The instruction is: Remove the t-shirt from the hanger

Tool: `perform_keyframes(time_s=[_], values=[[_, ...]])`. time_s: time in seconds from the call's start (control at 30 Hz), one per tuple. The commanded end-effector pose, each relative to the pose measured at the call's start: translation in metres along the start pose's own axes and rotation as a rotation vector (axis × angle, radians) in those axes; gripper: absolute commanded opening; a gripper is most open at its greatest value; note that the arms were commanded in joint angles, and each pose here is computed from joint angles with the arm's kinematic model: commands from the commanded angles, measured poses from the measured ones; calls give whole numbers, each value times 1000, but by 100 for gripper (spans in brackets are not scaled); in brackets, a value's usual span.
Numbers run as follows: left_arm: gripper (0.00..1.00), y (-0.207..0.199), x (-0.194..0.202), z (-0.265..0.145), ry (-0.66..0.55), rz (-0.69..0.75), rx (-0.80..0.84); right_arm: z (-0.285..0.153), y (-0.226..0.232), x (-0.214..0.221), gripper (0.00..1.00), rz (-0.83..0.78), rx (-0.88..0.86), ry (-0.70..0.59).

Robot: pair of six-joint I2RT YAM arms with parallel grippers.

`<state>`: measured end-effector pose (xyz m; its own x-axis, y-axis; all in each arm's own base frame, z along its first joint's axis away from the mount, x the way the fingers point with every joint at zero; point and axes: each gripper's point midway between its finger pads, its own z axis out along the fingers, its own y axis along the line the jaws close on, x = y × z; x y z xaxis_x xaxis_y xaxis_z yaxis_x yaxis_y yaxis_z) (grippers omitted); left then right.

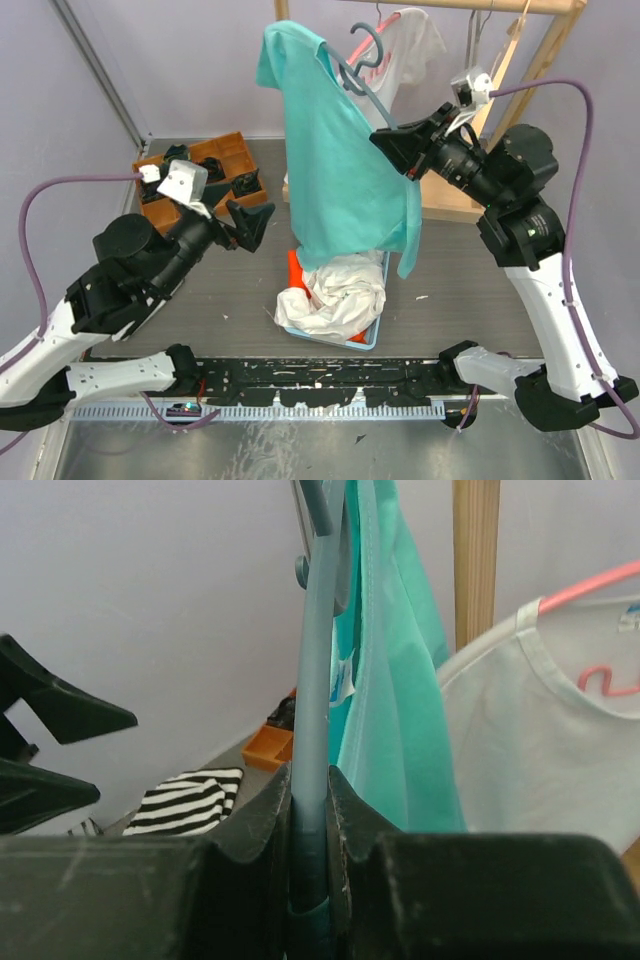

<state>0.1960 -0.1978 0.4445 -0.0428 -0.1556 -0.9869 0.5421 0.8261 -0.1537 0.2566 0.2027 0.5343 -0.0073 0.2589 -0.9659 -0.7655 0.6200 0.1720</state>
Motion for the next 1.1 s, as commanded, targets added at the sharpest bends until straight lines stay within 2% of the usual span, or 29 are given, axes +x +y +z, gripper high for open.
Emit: perform_keyframes(time_s=[0.0, 0.23, 0.5, 1.07], values=[[98, -1, -26, 14, -64, 56, -26, -10, 12, -18, 1, -51, -31, -94], [98, -7, -57, 37, -131, 127, -66, -18, 6, 25, 1, -34, -3, -16], [98, -14, -85, 64, -180, 215, -106, -17, 7, 40, 1, -57, -19, 33], [98, 18, -101, 113, -243, 164, -152, 3, 29, 49, 1, -77, -74, 58]])
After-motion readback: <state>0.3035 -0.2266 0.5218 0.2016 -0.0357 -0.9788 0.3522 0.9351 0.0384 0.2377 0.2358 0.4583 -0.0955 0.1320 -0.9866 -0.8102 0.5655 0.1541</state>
